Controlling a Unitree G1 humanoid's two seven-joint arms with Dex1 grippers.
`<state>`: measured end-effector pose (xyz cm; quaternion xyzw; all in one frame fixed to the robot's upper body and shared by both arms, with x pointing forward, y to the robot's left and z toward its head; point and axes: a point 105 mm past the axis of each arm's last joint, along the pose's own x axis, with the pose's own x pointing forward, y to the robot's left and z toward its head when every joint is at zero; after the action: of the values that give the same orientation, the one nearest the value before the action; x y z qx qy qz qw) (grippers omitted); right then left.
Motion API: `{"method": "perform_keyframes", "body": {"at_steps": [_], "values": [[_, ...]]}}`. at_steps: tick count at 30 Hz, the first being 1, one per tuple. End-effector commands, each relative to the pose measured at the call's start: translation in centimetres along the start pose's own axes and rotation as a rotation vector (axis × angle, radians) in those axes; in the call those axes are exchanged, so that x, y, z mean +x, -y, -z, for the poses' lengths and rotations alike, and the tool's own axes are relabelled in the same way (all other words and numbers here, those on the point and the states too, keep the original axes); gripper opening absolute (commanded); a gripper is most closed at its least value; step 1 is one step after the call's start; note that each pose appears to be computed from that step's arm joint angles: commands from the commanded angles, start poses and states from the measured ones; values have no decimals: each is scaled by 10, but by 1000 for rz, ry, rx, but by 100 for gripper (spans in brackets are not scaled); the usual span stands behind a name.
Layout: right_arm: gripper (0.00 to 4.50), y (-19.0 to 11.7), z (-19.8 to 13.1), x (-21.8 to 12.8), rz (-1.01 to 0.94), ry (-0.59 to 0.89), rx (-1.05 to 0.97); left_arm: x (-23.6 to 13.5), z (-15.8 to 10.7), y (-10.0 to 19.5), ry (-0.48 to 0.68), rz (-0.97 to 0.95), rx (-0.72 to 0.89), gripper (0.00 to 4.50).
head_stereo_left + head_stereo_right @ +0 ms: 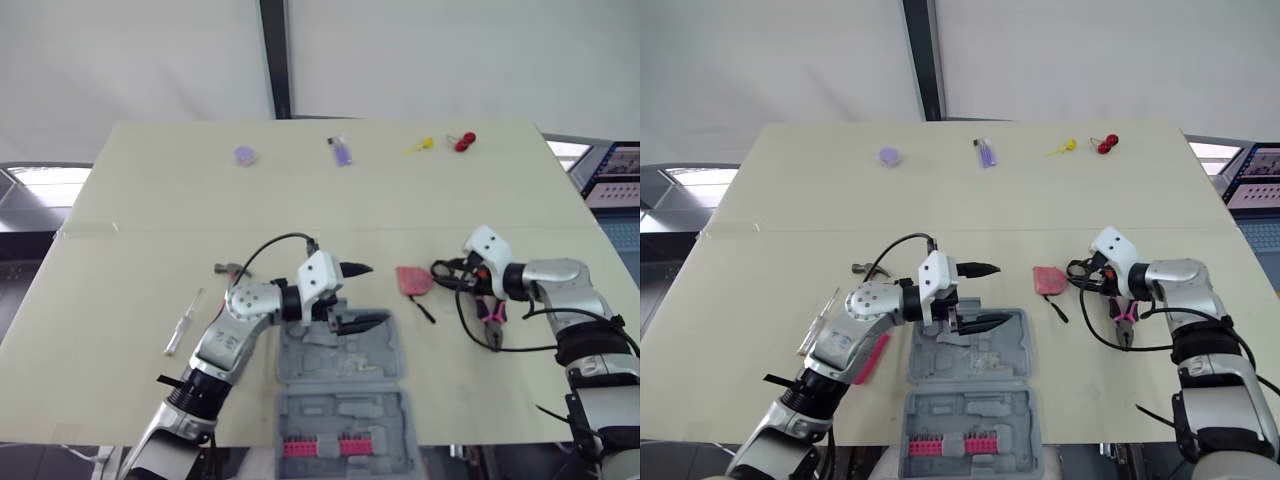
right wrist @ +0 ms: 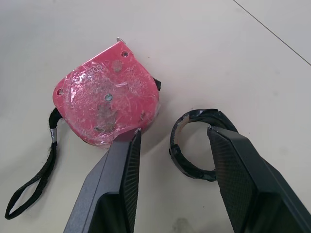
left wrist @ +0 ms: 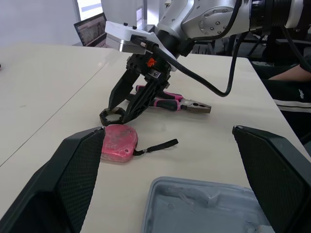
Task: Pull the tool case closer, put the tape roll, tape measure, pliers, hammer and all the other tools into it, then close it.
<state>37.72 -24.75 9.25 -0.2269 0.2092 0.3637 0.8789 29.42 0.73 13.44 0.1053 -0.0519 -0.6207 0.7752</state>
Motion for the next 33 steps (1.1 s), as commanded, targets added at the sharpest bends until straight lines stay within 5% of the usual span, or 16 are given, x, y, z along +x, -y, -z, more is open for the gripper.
{"method": "perform_keyframes", "body": {"at_steps": [1, 9, 12, 15, 16, 23, 33], "values": [[229, 4, -6, 0, 11, 16, -23, 3, -13, 3, 31, 12, 45, 450], [229, 5, -5, 2, 14, 2, -33, 4, -13, 3, 31, 13, 44, 450], [156, 5, -5, 3, 15, 2, -35, 5, -13, 4, 31, 12, 44, 450], [13, 6, -5, 3, 18, 2, -35, 5, -13, 4, 32, 13, 42, 450], [5, 6, -5, 3, 18, 2, -35, 5, -13, 4, 32, 13, 42, 450], [5, 11, -10, -1, 36, 22, -34, 4, -13, 4, 33, 10, 43, 450], [5, 7, -62, -29, -9, 188, -56, -27, -19, -7, 40, -48, 60, 450]]}}
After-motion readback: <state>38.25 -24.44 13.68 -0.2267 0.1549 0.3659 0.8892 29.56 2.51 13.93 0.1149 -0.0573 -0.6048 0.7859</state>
